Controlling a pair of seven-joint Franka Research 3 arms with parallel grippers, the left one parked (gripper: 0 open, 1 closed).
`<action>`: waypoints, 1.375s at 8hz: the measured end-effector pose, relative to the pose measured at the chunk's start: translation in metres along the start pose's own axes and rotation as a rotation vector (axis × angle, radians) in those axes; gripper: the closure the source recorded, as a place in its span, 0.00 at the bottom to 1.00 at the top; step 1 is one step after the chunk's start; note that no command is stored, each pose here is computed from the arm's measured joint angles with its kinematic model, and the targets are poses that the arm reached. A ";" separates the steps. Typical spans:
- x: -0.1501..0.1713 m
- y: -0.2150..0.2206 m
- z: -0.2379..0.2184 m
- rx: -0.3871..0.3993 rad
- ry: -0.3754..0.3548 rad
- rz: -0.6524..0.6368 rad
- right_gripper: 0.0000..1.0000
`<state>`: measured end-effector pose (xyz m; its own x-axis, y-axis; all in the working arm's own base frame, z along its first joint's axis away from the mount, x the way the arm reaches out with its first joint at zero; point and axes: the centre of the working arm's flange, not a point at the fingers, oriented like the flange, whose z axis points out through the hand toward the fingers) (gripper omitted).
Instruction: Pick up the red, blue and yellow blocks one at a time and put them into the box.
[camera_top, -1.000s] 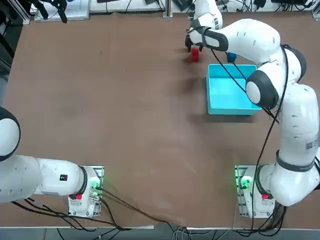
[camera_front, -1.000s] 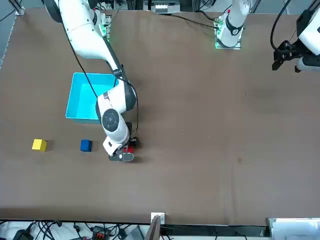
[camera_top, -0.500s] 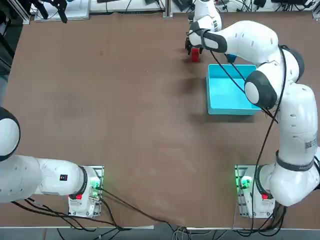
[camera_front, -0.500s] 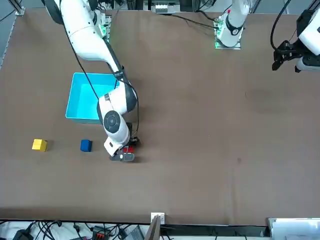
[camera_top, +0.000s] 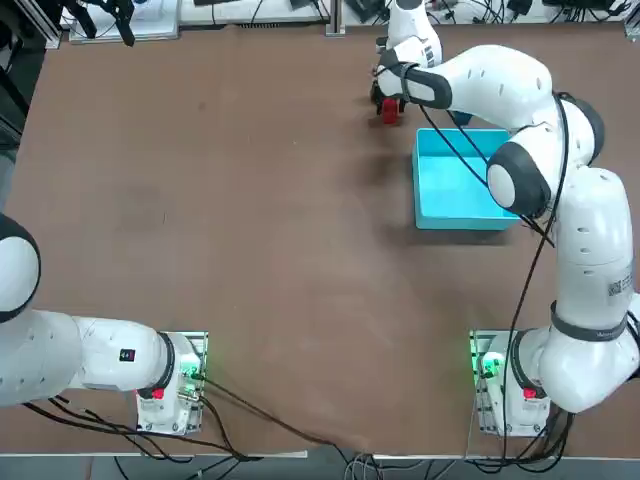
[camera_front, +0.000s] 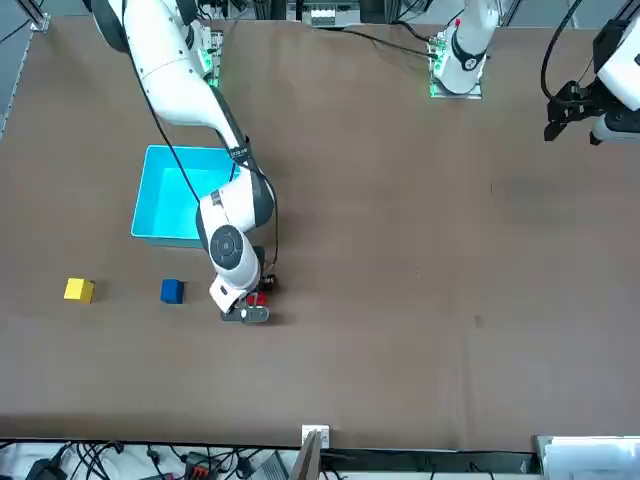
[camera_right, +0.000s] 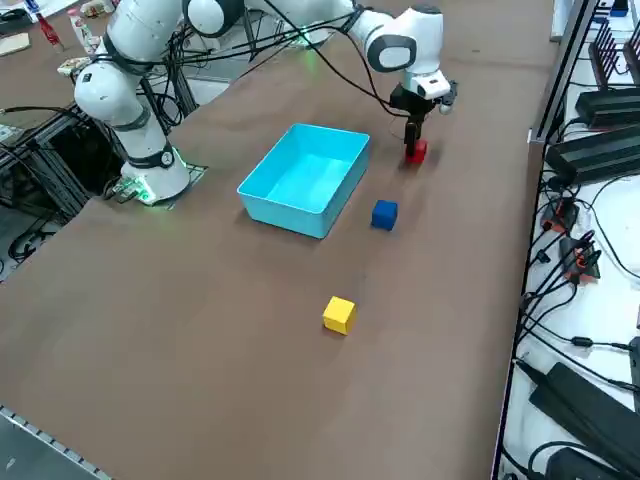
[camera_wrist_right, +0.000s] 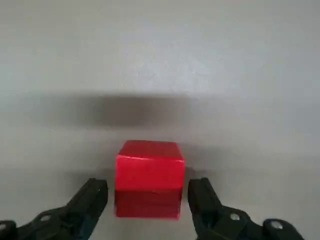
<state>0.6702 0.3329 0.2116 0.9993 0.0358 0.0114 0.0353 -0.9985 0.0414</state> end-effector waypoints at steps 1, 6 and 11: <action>0.000 0.000 0.002 -0.001 -0.001 0.000 0.08; 0.004 0.001 -0.003 0.003 0.016 0.003 0.30; 0.007 0.041 -0.146 -0.020 -0.014 0.055 0.30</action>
<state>0.6764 0.2986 0.3591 0.9998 -0.0203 0.0003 -0.0202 -0.9980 0.0605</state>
